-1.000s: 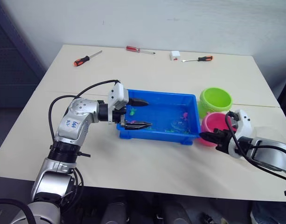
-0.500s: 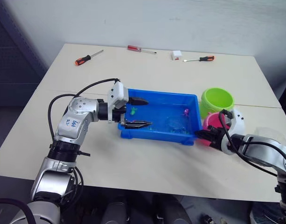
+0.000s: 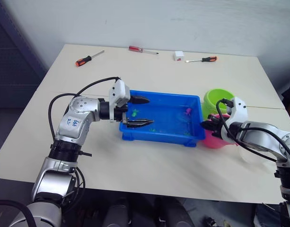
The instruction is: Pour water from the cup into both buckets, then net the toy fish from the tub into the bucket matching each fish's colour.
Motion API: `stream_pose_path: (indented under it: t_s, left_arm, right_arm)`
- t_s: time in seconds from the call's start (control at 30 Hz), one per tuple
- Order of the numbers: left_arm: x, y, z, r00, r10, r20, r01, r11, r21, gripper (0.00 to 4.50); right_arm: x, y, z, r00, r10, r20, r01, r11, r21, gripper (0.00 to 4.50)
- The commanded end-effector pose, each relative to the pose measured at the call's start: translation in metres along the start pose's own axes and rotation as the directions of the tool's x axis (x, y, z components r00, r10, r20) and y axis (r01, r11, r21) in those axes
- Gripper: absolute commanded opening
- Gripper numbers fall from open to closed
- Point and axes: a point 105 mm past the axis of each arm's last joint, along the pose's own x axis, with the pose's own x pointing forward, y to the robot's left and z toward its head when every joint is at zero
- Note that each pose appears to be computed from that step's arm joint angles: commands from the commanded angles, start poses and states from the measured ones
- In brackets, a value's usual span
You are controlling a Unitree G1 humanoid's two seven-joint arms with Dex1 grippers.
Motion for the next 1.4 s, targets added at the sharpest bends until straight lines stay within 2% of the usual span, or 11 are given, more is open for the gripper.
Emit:
stream_pose_path:
  t_s: [0.03, 0.2, 0.37, 0.5, 0.73, 0.93, 1.1, 1.27, 1.4]
  left_arm:
    - [-0.003, 0.002, 0.014, 1.000, 0.013, 0.027, -0.015, 0.998, 0.053, 4.43]
    - [-0.004, 0.003, 0.014, 0.999, 0.021, 0.028, -0.022, 0.998, 0.055, 4.43]
    - [-0.005, 0.004, 0.015, 0.999, 0.026, 0.028, -0.027, 0.998, 0.056, 4.43]
    - [-0.005, 0.004, 0.015, 0.999, 0.029, 0.028, -0.030, 0.998, 0.056, 4.43]
    - [-0.006, 0.007, 0.009, 0.999, 0.035, 0.020, -0.036, 0.999, 0.034, 4.43]
    - [-0.003, 0.007, 0.007, 0.999, 0.023, 0.023, -0.024, 1.000, 0.020, 4.43]
    - [0.000, 0.007, 0.008, 1.000, 0.005, 0.026, -0.006, 1.000, 0.016, 4.43]
    - [0.004, 0.005, 0.009, 0.999, -0.022, 0.035, 0.023, 1.000, -0.010, 4.43]
    - [0.014, -0.004, 0.009, 0.995, -0.077, 0.069, 0.081, 0.996, -0.048, 4.43]
  right_arm:
    - [0.001, 0.001, 0.012, 0.998, -0.004, 0.056, 0.006, 0.999, -0.035, 0.00]
    - [0.008, 0.000, 0.016, 0.997, -0.008, 0.075, 0.015, 0.997, -0.082, 0.00]
    - [0.012, -0.004, 0.023, 0.991, -0.027, 0.133, 0.058, 0.969, -0.239, 0.00]
    - [0.008, -0.001, 0.016, 0.991, 0.007, 0.137, 0.053, 0.899, -0.434, 0.00]
    - [-0.004, 0.005, 0.006, 0.983, 0.071, 0.172, 0.042, 0.815, -0.578, 0.00]
    - [-0.013, 0.012, -0.003, 0.966, 0.140, 0.218, 0.026, 0.785, -0.619, 0.00]
    - [-0.024, 0.007, -0.011, 0.948, 0.154, 0.279, 0.060, 0.773, -0.632, 0.00]
    - [-0.042, 0.017, -0.013, 0.921, 0.219, 0.323, 0.042, 0.767, -0.641, 0.00]
    - [-0.059, 0.025, -0.024, 0.910, 0.271, 0.314, 0.001, 0.757, -0.654, 0.00]
